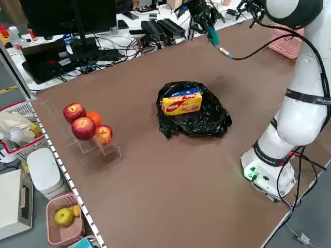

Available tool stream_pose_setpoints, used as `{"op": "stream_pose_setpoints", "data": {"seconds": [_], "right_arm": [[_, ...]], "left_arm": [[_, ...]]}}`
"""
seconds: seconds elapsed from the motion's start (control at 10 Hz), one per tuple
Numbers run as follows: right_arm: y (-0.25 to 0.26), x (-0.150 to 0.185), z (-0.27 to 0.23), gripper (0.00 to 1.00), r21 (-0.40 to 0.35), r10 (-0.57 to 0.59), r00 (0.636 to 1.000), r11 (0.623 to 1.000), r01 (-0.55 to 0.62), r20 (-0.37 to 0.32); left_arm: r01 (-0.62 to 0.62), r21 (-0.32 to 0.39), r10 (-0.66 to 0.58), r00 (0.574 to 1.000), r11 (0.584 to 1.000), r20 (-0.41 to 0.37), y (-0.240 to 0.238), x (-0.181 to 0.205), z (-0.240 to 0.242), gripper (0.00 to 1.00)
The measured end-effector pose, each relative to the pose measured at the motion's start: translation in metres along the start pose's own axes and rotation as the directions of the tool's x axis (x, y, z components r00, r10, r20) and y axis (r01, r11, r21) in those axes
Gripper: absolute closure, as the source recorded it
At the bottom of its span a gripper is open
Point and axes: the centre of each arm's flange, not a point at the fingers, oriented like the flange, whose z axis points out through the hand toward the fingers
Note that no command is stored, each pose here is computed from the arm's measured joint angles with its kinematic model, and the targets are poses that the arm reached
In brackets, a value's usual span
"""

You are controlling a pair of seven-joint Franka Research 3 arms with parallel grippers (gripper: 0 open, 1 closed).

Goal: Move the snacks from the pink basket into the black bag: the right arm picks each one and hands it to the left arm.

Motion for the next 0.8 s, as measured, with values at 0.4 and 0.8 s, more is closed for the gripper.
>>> {"op": "stream_pose_setpoints", "data": {"seconds": [0.4, 0.8], "right_arm": [[0.025, 0.073, -0.029, 0.00, -0.162, -0.376, 0.926, 0.917, 0.365, -0.044], [0.067, 0.137, -0.062, 0.00, -0.304, -0.614, 0.789, 0.759, 0.576, -0.038]], "left_arm": [[-0.012, 0.061, 0.003, 0.991, 0.998, 0.134, -0.093, -0.019, 0.033, 0.76], [-0.031, 0.114, 0.001, 0.967, 0.993, 0.254, -0.147, -0.032, 0.075, 0.78]]}}
